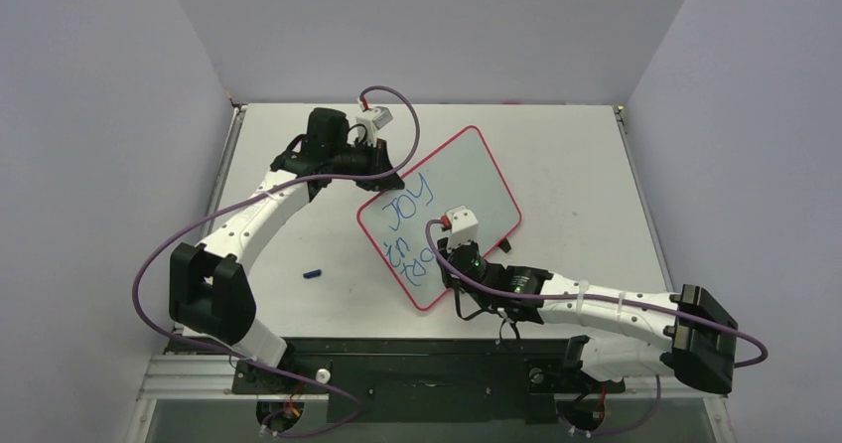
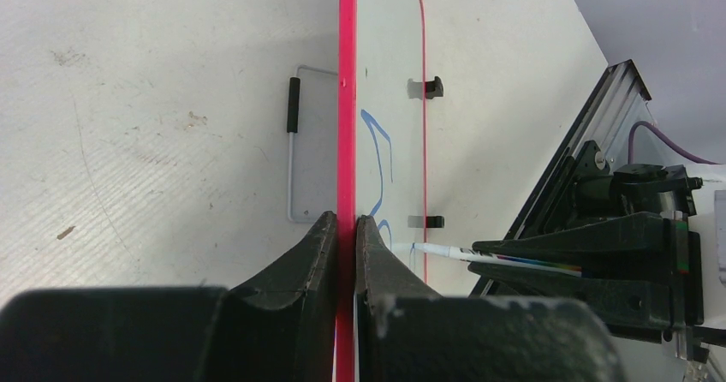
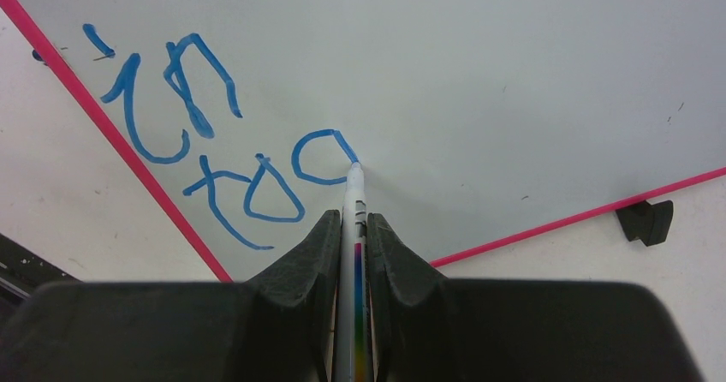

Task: Write a sentence on the whiteboard

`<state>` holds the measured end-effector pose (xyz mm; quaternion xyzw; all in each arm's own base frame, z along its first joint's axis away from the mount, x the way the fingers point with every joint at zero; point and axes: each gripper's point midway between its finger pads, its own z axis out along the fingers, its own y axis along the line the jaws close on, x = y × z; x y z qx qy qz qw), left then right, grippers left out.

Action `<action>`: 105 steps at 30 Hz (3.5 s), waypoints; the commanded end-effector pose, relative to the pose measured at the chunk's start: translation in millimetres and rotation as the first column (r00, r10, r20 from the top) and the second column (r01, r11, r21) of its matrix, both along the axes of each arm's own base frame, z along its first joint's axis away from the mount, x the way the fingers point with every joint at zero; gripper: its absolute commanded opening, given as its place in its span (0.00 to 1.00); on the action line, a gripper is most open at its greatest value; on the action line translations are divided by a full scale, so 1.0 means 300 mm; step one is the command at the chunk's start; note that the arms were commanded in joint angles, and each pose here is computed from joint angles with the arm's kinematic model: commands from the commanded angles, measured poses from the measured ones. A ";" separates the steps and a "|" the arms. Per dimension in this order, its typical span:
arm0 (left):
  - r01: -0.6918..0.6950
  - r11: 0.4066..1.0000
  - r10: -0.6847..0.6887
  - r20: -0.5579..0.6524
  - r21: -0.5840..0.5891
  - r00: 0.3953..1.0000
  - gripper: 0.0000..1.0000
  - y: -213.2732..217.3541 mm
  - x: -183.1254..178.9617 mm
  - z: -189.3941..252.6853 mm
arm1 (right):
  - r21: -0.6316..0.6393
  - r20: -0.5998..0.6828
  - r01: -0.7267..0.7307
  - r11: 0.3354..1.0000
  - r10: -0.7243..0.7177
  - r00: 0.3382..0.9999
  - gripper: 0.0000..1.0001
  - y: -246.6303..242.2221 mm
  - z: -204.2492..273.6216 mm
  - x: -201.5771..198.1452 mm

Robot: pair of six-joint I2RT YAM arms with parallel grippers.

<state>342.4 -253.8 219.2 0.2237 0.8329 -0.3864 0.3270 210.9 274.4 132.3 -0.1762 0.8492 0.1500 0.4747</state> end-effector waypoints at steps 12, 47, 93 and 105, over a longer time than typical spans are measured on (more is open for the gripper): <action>0.008 1.000 -0.004 0.160 -0.025 0.987 0.00 0.004 0.013 0.127 | 0.001 -0.049 0.021 1.000 -0.021 0.999 0.00 -0.031 -0.090 -0.081; 0.004 1.000 0.000 0.166 -0.022 0.986 0.00 0.007 0.012 0.130 | 0.088 0.022 -0.011 0.996 0.009 1.000 0.00 0.040 0.109 -0.071; -0.003 1.000 0.003 0.137 0.000 0.991 0.00 0.006 0.031 0.081 | 0.171 -0.024 0.022 0.985 -0.018 1.000 0.00 -0.011 0.036 0.050; -0.002 1.000 0.001 0.139 0.001 0.990 0.00 0.006 0.029 0.082 | 0.149 -0.021 0.072 0.986 -0.070 0.997 0.00 -0.039 0.043 0.096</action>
